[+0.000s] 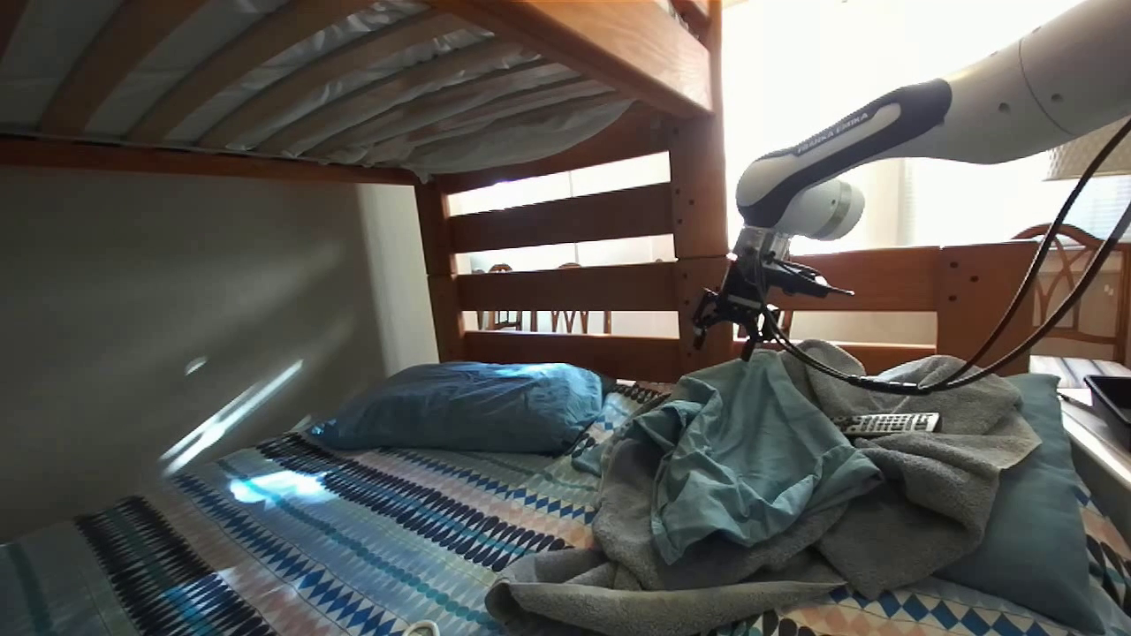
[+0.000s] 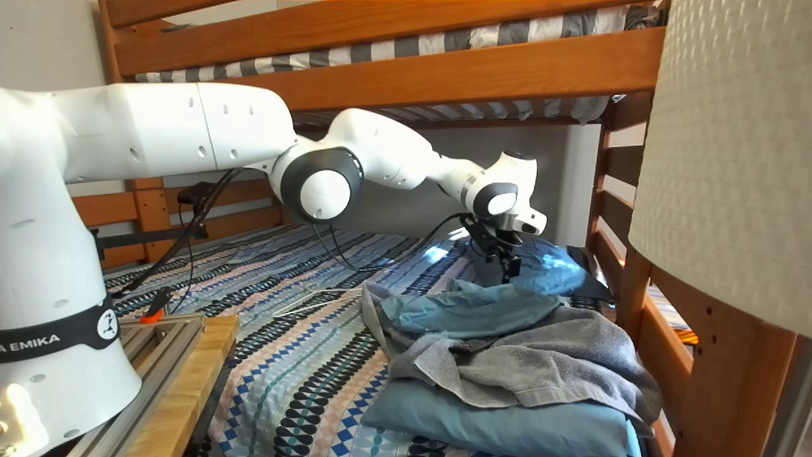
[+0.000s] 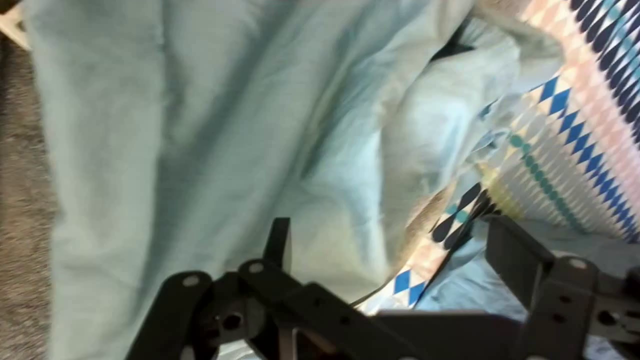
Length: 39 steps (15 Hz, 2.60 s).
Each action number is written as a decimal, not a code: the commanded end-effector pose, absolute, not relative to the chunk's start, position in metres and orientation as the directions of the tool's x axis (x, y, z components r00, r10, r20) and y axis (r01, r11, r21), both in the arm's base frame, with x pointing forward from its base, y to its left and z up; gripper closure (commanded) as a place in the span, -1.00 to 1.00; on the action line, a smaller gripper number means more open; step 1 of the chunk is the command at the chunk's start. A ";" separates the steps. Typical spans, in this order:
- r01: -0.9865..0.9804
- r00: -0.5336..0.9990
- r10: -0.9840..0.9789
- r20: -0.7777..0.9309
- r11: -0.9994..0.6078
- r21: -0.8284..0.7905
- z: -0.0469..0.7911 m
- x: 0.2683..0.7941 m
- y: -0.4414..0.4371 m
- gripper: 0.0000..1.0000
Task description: Fold the blue towel on the bed
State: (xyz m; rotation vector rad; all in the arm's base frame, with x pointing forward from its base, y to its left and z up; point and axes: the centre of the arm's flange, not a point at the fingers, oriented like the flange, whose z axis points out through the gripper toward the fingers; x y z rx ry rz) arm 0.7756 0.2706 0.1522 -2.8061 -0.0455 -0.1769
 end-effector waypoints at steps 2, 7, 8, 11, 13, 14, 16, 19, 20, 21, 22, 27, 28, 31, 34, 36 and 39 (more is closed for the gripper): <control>0.208 0.977 0.205 0.056 -0.874 -0.440 0.137 0.750 0.314 -1.00; 0.327 0.945 0.320 0.070 -0.898 -0.295 0.089 0.743 0.359 -1.00; 0.356 0.934 0.349 0.073 -0.897 -0.263 0.082 0.739 0.365 -1.00; 0.418 0.908 0.404 0.111 -0.888 -0.192 0.073 0.729 0.378 -1.00; 0.426 0.903 0.408 0.134 -0.891 -0.159 0.072 0.729 0.384 -1.00; 0.426 0.902 0.407 0.143 -0.892 -0.150 0.071 0.730 0.385 -0.50; 0.428 0.901 0.408 0.149 -0.892 -0.144 0.068 0.732 0.385 -0.32; 0.422 0.903 0.401 0.156 -0.896 -0.141 0.067 0.733 0.381 0.12; 0.420 0.903 0.398 0.159 -0.897 -0.140 0.067 0.734 0.379 0.28; 0.417 0.904 0.395 0.163 -0.898 -0.139 0.069 0.735 0.378 0.39; 0.414 0.905 0.391 0.164 -0.899 -0.140 0.069 0.735 0.376 0.56; 0.483 0.869 0.445 0.217 -0.858 -0.174 0.086 0.733 0.385 1.00; 0.513 0.851 0.467 0.239 -0.837 -0.190 0.092 0.731 0.389 1.00; 0.610 0.787 0.529 0.318 -0.744 -0.272 0.116 0.726 0.403 0.99; 0.666 0.743 0.557 0.370 -0.667 -0.333 0.130 0.726 0.412 0.99; 0.668 0.744 0.562 0.361 -0.647 -0.369 0.128 0.729 0.413 0.46; 0.634 0.773 0.546 0.323 -0.684 -0.362 0.122 0.732 0.407 0.21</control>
